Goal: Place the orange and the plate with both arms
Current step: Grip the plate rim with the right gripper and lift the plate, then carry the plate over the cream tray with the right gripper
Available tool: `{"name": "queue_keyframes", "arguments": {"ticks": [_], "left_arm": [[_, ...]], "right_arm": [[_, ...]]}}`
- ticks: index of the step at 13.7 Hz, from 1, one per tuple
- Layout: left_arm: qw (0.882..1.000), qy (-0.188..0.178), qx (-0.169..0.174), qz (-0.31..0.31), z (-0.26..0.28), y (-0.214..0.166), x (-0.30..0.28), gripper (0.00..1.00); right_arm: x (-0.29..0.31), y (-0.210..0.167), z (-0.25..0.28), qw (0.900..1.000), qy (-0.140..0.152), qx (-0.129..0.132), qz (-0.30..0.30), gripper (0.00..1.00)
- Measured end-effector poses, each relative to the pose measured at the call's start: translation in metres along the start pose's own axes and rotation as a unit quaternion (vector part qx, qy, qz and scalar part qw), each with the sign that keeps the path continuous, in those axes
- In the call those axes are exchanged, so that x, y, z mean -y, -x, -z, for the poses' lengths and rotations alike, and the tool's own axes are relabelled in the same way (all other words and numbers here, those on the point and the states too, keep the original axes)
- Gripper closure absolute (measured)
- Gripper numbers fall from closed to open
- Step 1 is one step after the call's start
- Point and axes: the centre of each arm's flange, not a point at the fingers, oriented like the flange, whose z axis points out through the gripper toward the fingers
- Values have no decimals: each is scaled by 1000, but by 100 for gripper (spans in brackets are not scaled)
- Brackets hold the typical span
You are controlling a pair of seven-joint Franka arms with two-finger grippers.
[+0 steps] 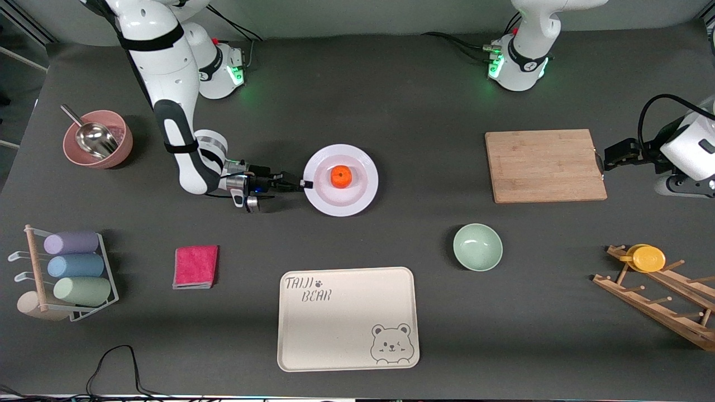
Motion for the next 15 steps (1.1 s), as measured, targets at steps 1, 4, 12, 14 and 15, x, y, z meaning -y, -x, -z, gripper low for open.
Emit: {"name": "queue_keyframes", "arguments": {"ticks": [1,4,12,14,15], "left_arm": [[1000,0,0,0,0,0,0,0],[1000,0,0,0,0,0,0,0],[1000,0,0,-1,0,0,-1,0],[1000,0,0,-1,0,0,-1,0],[1000,0,0,-1,0,0,-1,0]], "right_arm": [[11,-5,-1,1000,-7,-2,-5,96],[42,-25,0,999,-23,-9,-22,96],[165,-118,-2,998,-36,-25,-53,96],[206,-150,10,998,-35,-33,-50,96],[220,-165,16,998,-35,-39,-48,96]]}}
